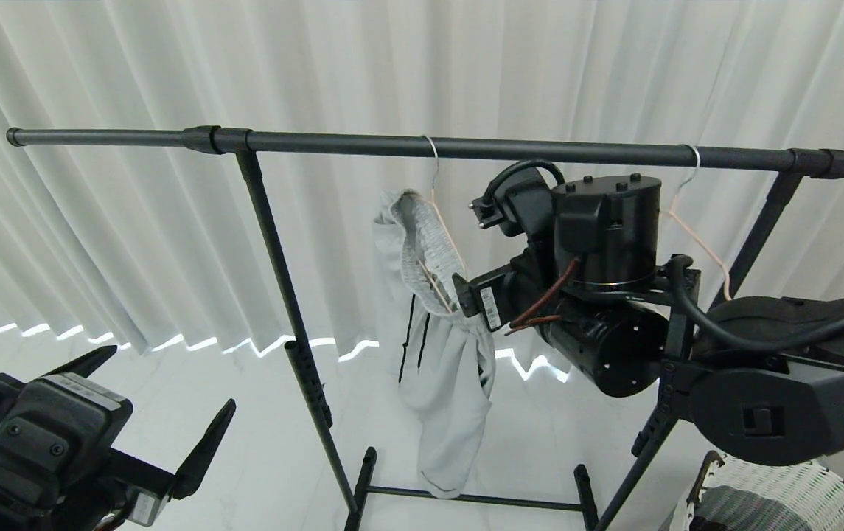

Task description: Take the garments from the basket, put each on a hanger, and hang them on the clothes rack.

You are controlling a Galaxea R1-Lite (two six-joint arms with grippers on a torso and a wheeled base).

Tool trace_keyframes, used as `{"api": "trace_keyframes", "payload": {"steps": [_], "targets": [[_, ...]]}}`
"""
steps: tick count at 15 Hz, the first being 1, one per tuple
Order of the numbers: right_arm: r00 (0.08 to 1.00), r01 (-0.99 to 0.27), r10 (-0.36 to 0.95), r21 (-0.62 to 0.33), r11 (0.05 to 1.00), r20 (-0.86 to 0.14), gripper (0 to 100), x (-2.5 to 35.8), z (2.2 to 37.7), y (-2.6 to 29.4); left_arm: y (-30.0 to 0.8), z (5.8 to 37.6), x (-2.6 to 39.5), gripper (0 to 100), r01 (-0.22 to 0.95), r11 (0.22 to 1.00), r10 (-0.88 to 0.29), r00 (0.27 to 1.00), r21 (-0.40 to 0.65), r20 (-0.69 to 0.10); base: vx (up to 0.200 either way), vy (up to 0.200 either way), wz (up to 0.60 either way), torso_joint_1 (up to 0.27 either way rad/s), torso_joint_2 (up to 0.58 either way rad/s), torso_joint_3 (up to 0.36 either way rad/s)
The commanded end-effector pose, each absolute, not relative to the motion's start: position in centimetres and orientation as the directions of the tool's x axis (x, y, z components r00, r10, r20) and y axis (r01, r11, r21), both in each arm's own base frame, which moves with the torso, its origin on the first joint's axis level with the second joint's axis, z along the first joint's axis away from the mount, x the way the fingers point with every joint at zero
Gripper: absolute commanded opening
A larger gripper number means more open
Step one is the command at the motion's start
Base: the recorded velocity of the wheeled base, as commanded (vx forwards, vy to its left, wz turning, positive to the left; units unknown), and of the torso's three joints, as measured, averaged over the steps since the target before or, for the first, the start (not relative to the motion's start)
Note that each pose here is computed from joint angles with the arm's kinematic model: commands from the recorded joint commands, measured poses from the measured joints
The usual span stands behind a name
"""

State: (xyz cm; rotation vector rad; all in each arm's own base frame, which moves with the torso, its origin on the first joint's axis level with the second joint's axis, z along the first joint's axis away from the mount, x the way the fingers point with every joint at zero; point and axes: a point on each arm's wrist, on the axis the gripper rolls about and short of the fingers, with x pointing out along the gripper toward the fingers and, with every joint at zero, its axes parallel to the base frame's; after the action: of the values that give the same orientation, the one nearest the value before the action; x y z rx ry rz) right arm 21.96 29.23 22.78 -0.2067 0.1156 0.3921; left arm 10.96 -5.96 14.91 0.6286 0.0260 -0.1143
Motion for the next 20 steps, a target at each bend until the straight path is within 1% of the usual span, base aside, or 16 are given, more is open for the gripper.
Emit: {"api": "trace_keyframes", "payload": {"steps": [1,3,4,6,7,8,10,11,12,14,16,18,20], "targets": [[0.92,-0.383,0.364,-0.137,0.914,-0.145,100,20.6,23.6,27.0,-5.9,14.9,11.0,100,0.113,0.803,-0.097,0.994,0.585,-0.058,0.0,0.0,0.0,0.0,0.0,0.0],[0.923,-0.374,0.356,-0.134,0.918,-0.144,100,19.1,24.1,24.3,-5.9,14.9,11.0,100,0.112,0.805,-0.095,0.994,0.583,-0.06,0.0,0.0,0.0,0.0,0.0,0.0],[0.933,-0.349,0.327,-0.15,0.925,-0.152,100,18.6,24.0,22.4,-5.8,14.8,11.0,100,0.108,0.804,-0.088,0.994,0.585,-0.062,0.0,0.0,0.0,0.0,0.0,0.0],[0.951,-0.287,0.249,-0.234,0.929,-0.181,100,17.8,23.7,18.2,-5.5,14.7,11.1,100,0.087,0.806,-0.06,0.996,0.585,-0.065,0.0,0.0,0.0,0.0,0.0,0.0],[0.963,-0.233,0.176,-0.304,0.924,-0.206,100,17.5,23.5,15.4,-5.1,14.6,11.2,100,0.067,0.806,-0.032,0.997,0.588,-0.069,0.0,0.0,0.0,0.0,0.0,0.0],[0.97,-0.189,0.122,-0.342,0.92,-0.209,100,17.0,23.7,13.0,-4.9,14.6,11.3,100,0.052,0.808,-0.012,0.997,0.587,-0.071,-0.2,0.0,0.0,-0.002,0.0,0.002],[0.976,-0.116,0.036,-0.374,0.92,-0.214,100,16.6,23.4,10.4,-4.6,14.5,11.4,100,0.033,0.809,0.012,0.997,0.587,-0.072,-0.2,0.0,0.0,0.01,0.0,0.0],[0.975,-0.057,-0.038,-0.412,0.909,-0.221,100,16.3,22.7,8.5,-4.4,14.4,11.4,100,0.019,0.807,0.034,0.996,0.59,-0.079,-0.2,0.0,0.0,0.017,0.01,0.002],[0.972,-0.021,-0.087,-0.447,0.894,-0.219,100,15.9,22.3,7.2,-4.2,14.3,11.5,100,0.009,0.808,0.049,0.995,0.589,-0.083,-0.2,0.0,0.0,-0.002,0.0,0.002],[0.971,-0.001,-0.108,-0.453,0.891,-0.214,100,14.9,22.0,5.6,-3.9,14.1,11.6,100,-0.009,0.823,0.074,0.993,0.568,-0.092,-0.2,0.0,0.0,-0.007,0.0,0.005],[0.959,0.051,-0.175,-0.471,0.881,-0.223,100,14.1,21.2,4.0,-3.6,14.1,11.6,100,-0.029,0.829,0.095,0.991,0.558,-0.09,-0.2,0.0,0.0,0.007,0.0,0.002],[0.945,0.095,-0.232,-0.486,0.869,-0.23,100,13.3,20.4,2.7,-3.6,14.1,11.5,100,-0.017,0.832,0.08,0.993,0.555,-0.089,-0.2,0.0,0.0,0.002,0.0,0.005],[0.934,0.116,-0.262,-0.487,0.865,-0.241,100,12.5,19.6,1.6,-3.6,14.0,11.2,100,0.004,0.833,0.054,0.995,0.553,-0.089,0.0,0.0,0.0,0.0,0.0,0.0]]}}
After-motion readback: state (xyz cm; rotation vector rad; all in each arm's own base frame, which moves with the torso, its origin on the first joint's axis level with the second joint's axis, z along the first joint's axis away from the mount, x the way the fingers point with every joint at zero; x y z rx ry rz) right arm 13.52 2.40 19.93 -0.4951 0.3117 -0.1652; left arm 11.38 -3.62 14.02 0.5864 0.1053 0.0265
